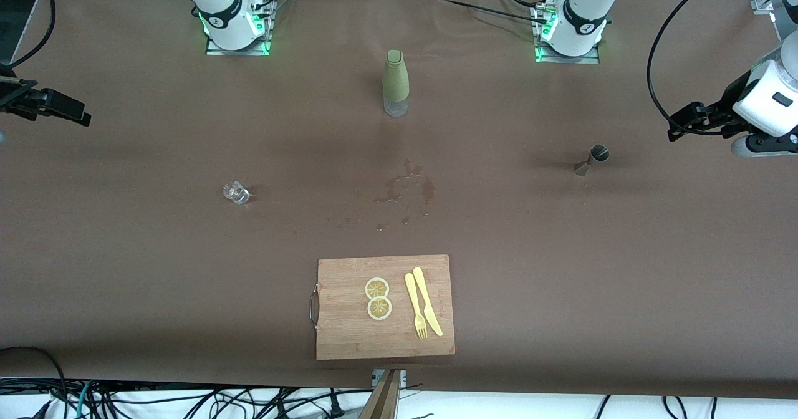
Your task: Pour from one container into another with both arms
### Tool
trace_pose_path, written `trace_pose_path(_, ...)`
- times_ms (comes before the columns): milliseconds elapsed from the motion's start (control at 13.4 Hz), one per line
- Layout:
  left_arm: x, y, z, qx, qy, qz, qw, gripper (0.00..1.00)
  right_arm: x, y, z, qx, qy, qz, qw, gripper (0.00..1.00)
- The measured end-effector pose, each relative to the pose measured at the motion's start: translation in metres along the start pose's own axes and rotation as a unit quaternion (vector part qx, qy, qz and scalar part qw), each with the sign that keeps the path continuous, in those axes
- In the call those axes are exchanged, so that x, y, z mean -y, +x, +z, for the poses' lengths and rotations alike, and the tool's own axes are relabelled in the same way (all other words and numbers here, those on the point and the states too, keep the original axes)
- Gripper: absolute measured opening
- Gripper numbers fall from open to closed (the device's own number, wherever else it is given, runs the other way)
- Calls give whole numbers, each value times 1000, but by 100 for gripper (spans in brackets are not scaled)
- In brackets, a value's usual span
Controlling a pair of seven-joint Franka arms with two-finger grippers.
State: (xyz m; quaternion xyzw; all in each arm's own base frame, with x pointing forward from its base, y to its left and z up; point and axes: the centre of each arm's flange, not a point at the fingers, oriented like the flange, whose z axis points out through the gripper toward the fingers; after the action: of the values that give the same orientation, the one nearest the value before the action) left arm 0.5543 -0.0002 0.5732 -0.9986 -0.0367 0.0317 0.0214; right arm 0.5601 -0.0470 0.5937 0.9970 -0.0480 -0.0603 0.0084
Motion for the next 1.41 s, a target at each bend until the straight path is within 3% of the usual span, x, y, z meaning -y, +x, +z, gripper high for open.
trace_pose_path(1115, -2, -1, 0, 3, -9, -1, 1000, 100, -4, 0, 0, 0, 0, 3, 1000, 100)
trace_pose_path(1413, 6, -6, 3, 23, -8, -8, 1000, 100, -4, 0, 0, 0, 0, 4, 1000, 100)
